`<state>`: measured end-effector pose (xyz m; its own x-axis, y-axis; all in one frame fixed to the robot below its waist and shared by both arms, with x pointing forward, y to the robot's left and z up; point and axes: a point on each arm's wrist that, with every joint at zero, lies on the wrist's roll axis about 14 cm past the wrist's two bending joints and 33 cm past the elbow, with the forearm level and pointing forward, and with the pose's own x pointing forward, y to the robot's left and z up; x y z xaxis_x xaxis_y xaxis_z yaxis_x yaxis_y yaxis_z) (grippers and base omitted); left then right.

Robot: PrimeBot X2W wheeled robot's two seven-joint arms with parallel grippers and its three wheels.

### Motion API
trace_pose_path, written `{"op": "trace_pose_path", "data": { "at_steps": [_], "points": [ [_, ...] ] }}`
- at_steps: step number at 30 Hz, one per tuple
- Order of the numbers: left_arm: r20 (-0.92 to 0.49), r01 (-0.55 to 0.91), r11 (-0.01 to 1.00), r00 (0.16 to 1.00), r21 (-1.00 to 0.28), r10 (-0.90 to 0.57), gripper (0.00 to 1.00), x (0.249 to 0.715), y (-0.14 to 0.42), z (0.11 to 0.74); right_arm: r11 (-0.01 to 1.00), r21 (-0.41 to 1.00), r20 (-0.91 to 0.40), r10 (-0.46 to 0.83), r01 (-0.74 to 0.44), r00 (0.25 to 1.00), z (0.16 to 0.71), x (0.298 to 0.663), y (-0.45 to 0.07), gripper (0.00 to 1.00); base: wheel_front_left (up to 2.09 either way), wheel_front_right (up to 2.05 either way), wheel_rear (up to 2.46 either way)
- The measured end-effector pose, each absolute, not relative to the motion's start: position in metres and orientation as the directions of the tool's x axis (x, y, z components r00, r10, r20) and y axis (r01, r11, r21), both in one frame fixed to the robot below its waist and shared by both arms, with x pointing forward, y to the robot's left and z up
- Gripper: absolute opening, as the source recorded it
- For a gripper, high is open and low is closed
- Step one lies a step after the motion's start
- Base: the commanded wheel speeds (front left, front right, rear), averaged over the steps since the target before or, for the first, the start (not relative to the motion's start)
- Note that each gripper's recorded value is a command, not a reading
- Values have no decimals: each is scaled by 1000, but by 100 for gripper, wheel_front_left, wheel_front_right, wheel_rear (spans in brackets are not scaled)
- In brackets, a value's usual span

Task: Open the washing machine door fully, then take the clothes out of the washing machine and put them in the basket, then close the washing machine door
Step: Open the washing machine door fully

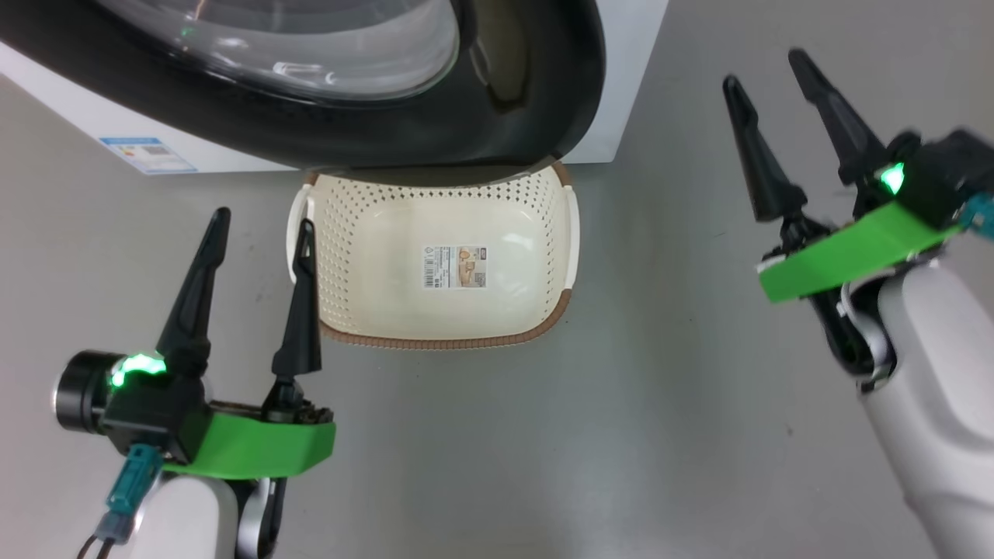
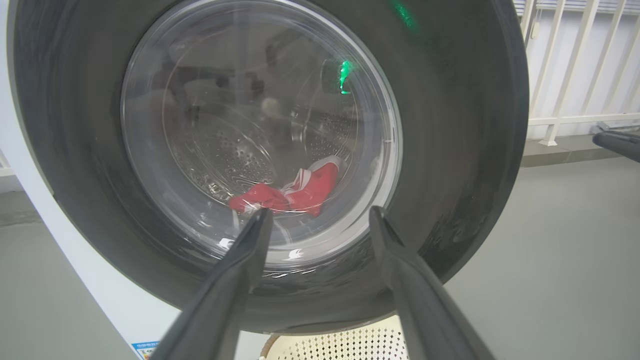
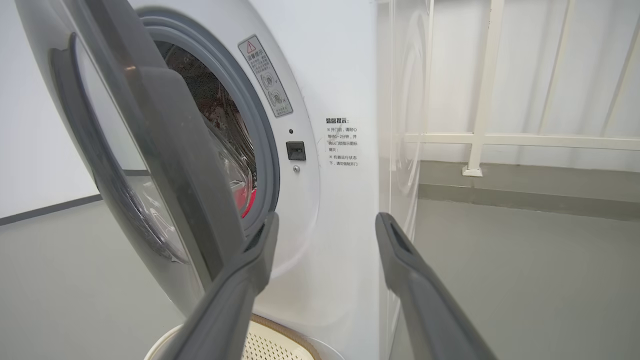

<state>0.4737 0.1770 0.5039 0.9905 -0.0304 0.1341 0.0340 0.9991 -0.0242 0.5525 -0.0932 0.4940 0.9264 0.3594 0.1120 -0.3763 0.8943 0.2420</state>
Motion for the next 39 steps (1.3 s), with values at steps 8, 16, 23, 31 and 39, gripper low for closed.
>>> {"op": "trace_pose_path", "data": {
  "at_steps": [8, 16, 23, 31, 39],
  "points": [
    [147, 48, 999, 988, -23, -44, 100, 475, 173, 508, 952, 173, 178, 223, -253, 959, 509, 533, -120, 100, 0, 0, 0],
    [154, 51, 998, 987, -24, -47, 100, 475, 172, 511, 958, 193, 146, 185, -212, 972, 495, 511, -126, 100, 0, 0, 0],
    [151, 49, 998, 988, -26, -44, 100, 474, 173, 510, 958, 211, 92, 179, -195, 979, 477, 497, -126, 100, 0, 0, 0],
    [149, 49, 998, 988, -28, -45, 100, 475, 173, 508, 958, 215, 69, 181, -192, 981, 469, 491, -126, 100, 0, 0, 0],
    [142, 54, 998, 989, -31, -50, 100, 473, 171, 506, 957, 216, 60, 186, -194, 981, 467, 489, -125, 100, 0, 0, 0]
  ]
}}
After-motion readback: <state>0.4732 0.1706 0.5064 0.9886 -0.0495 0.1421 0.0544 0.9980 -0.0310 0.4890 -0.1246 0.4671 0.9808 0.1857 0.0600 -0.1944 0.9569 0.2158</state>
